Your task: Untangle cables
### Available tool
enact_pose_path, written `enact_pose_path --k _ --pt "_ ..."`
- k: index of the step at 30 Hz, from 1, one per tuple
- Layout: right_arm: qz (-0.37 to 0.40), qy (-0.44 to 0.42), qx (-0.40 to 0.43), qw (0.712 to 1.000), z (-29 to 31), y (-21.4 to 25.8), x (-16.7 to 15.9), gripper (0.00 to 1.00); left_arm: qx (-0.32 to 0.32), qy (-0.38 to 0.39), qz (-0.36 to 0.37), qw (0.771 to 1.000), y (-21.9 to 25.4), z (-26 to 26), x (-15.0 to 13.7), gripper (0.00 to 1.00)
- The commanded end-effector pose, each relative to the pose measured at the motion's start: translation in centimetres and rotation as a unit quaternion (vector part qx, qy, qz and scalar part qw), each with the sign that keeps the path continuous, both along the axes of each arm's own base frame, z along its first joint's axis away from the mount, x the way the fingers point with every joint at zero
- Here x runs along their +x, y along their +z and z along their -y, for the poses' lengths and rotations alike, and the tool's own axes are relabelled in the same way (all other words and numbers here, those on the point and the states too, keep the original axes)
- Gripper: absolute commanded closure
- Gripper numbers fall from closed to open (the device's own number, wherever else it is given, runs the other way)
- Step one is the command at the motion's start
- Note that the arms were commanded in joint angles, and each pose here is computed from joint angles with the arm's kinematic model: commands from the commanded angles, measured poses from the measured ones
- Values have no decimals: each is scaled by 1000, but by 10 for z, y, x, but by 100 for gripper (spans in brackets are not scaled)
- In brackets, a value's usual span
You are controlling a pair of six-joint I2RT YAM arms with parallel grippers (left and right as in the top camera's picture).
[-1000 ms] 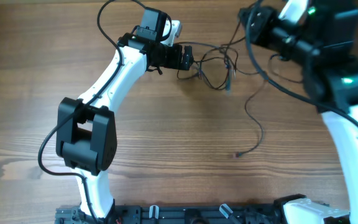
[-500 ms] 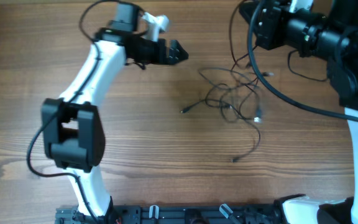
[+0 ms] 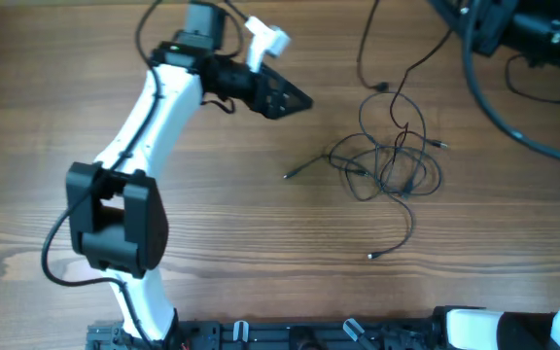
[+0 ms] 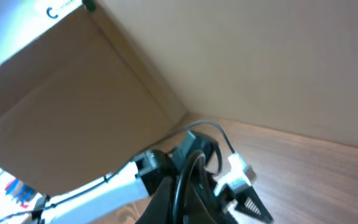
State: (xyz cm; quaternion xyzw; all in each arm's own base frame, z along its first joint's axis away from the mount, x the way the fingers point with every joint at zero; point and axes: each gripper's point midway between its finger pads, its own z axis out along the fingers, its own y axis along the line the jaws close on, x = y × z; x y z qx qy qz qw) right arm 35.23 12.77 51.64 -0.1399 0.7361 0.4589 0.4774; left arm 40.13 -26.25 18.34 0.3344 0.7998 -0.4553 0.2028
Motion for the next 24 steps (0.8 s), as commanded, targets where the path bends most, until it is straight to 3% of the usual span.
enact_pose_path --k 1,7,10,16,24 --pt "-25 -17 24 999 22 3 1 96 83 -10 44 996 -19 29 -7 0" --pt "-139 -139 21 980 79 -42 11 96 124 115 -43 985 -69 73 12 0" --pt "-129 -143 -17 981 83 -53 9 96 144 146 -64 977 -98 95 11 0" --pt "-120 -149 -56 980 87 -63 8 96 225 226 -20 947 -129 106 12 0" --pt "-131 -154 -66 977 89 -71 6 96 221 194 22 956 -124 141 -10 0"
